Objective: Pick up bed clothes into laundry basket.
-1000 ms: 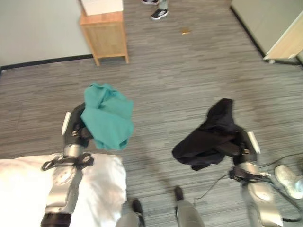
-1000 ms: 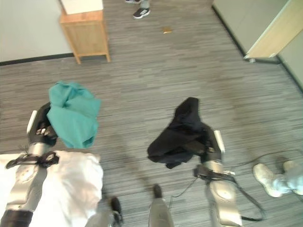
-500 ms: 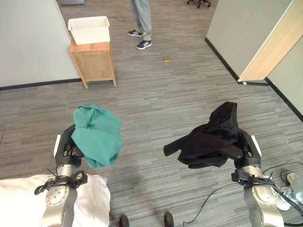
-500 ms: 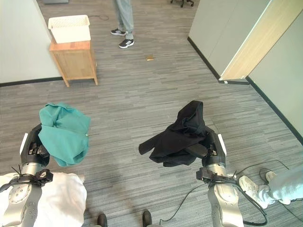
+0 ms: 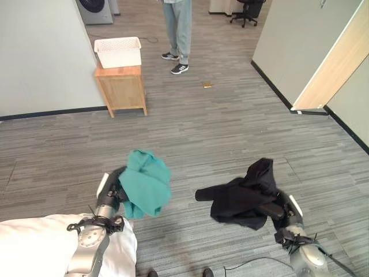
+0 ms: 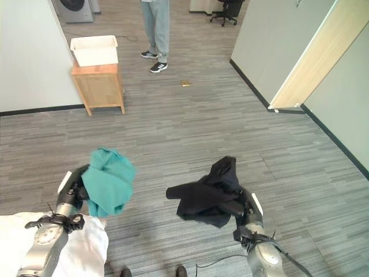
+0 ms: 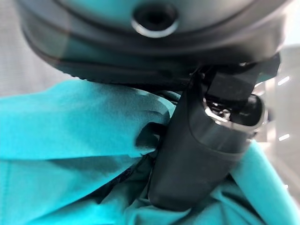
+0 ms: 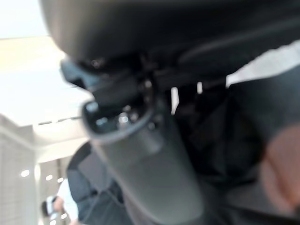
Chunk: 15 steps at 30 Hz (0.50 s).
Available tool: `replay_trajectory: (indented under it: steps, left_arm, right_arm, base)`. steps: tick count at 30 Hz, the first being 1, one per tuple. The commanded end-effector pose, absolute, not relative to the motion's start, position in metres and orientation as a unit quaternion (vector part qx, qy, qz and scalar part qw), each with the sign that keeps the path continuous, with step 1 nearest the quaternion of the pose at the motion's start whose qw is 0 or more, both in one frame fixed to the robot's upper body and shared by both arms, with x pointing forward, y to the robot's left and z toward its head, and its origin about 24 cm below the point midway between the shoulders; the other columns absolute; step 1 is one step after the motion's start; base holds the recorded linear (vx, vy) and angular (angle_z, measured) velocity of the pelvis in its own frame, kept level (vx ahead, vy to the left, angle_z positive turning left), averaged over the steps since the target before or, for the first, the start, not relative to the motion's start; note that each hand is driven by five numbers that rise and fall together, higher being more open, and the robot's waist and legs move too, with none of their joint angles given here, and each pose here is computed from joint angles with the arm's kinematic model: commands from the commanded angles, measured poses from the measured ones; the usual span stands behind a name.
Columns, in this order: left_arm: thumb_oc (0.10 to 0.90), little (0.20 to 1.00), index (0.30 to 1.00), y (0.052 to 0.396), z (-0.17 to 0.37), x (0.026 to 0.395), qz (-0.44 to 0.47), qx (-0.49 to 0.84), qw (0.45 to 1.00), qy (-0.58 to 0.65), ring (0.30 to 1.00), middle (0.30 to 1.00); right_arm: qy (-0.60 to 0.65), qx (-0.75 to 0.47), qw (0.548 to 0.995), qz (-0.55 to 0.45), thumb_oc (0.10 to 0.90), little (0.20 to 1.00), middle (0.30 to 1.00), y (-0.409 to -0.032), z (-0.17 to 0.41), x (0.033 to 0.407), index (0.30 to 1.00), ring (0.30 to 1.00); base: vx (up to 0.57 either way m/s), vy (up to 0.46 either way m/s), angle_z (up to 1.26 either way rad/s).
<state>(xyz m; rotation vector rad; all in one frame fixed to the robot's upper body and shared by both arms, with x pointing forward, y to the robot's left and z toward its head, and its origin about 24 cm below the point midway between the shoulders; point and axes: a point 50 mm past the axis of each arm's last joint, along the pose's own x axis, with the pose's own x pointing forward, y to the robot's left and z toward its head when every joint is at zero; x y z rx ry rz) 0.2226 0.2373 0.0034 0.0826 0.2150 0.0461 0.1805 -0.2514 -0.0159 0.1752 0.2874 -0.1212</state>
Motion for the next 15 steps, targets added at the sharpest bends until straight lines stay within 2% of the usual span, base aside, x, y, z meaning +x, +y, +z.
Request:
replay_trajectory:
  steps: [1, 6, 7, 10, 15]
  left_arm:
    - [0.4, 0.3, 0.3, 0.24, 0.078, 0.259, 0.019, 0.066, 0.995, -0.079, 0.3, 0.3]
    - [0.4, 0.3, 0.3, 0.242, 0.078, 0.259, 0.024, 0.066, 0.994, -0.08, 0.3, 0.3]
    - [0.4, 0.3, 0.3, 0.252, 0.077, 0.255, 0.048, 0.068, 0.994, -0.074, 0.3, 0.3]
    - [0.4, 0.3, 0.3, 0.252, 0.08, 0.258, 0.045, 0.076, 0.993, -0.075, 0.3, 0.3]
    - [0.4, 0.3, 0.3, 0.261, 0.085, 0.257, 0.058, 0.089, 0.991, -0.083, 0.3, 0.3]
  right_arm:
    - [-0.051, 0.074, 0.993, -0.076, 0.4, 0.3, 0.3, -0.271, 0.055, 0.212, 0.3, 0.3]
    - [-0.06, 0.071, 0.993, -0.076, 0.4, 0.3, 0.3, -0.271, 0.059, 0.213, 0.3, 0.3]
    - [-0.095, 0.063, 0.991, -0.074, 0.4, 0.3, 0.3, -0.267, 0.074, 0.221, 0.3, 0.3]
    - [-0.099, 0.067, 0.991, -0.066, 0.4, 0.3, 0.3, -0.262, 0.075, 0.222, 0.3, 0.3]
    - [-0.095, 0.069, 0.99, -0.075, 0.4, 0.3, 0.3, -0.263, 0.072, 0.222, 0.3, 0.3]
  base:
    - [0.01, 0.026, -0.05]
    - [0.0, 0.029, 0.0]
    - [-0.01, 0.145, 0.0]
    - [-0.03, 0.1, -0.45]
    - [0.19, -0.078, -0.07]
